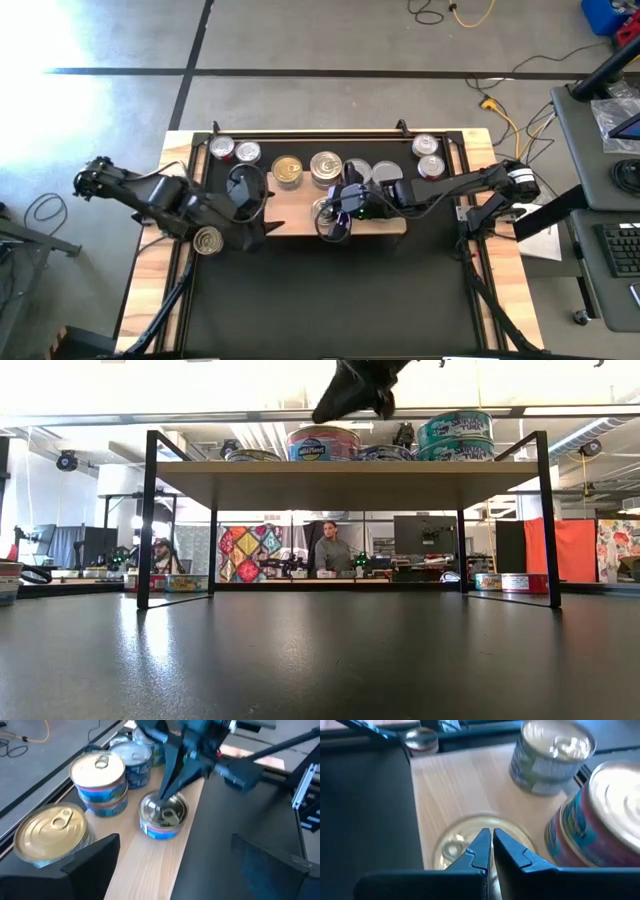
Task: Stack canned seafood by type on shelf
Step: Stack the blue pink tuna can on top of the blue pink tuna can on the shelf
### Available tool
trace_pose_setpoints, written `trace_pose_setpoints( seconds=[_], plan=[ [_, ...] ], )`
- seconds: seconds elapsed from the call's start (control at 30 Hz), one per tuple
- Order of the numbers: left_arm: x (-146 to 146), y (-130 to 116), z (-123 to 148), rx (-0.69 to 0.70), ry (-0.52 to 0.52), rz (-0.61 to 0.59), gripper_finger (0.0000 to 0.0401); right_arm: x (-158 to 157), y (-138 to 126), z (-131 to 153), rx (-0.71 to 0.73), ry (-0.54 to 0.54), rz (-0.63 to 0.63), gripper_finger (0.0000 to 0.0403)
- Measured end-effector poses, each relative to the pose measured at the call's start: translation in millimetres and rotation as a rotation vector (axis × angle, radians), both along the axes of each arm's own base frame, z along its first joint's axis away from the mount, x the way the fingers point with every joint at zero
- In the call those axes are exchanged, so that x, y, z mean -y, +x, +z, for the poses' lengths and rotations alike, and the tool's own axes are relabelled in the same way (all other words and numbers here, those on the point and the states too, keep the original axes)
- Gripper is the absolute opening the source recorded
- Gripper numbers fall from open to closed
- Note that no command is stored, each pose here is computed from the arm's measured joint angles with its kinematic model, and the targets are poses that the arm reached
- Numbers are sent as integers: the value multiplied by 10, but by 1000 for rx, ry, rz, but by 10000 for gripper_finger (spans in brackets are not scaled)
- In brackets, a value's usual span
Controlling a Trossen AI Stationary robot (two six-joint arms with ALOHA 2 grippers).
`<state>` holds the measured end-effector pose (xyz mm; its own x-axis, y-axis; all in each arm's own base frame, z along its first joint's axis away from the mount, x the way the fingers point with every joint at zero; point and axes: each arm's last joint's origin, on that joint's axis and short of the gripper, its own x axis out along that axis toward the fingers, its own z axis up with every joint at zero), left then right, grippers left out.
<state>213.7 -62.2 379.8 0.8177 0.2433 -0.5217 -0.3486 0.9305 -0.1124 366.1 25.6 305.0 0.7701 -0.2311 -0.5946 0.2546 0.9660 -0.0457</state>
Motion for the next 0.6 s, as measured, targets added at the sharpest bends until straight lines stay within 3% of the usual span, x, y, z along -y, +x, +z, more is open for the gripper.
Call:
trace_pose_setpoints(
  seconds=[0.27, 0.47, 0.6],
  plan=[
    [107, -231, -80, -131, -74, -41, 305, -12, 49, 458, 124, -49, 35, 12],
    [321, -451, -179, -261, -197, -63, 221, -131, 2, 818, 187, -65, 78, 12],
    [467, -669, -234, -351, -280, -41, 163, -293, -97, 921, 129, -65, 99, 12]
  ],
)
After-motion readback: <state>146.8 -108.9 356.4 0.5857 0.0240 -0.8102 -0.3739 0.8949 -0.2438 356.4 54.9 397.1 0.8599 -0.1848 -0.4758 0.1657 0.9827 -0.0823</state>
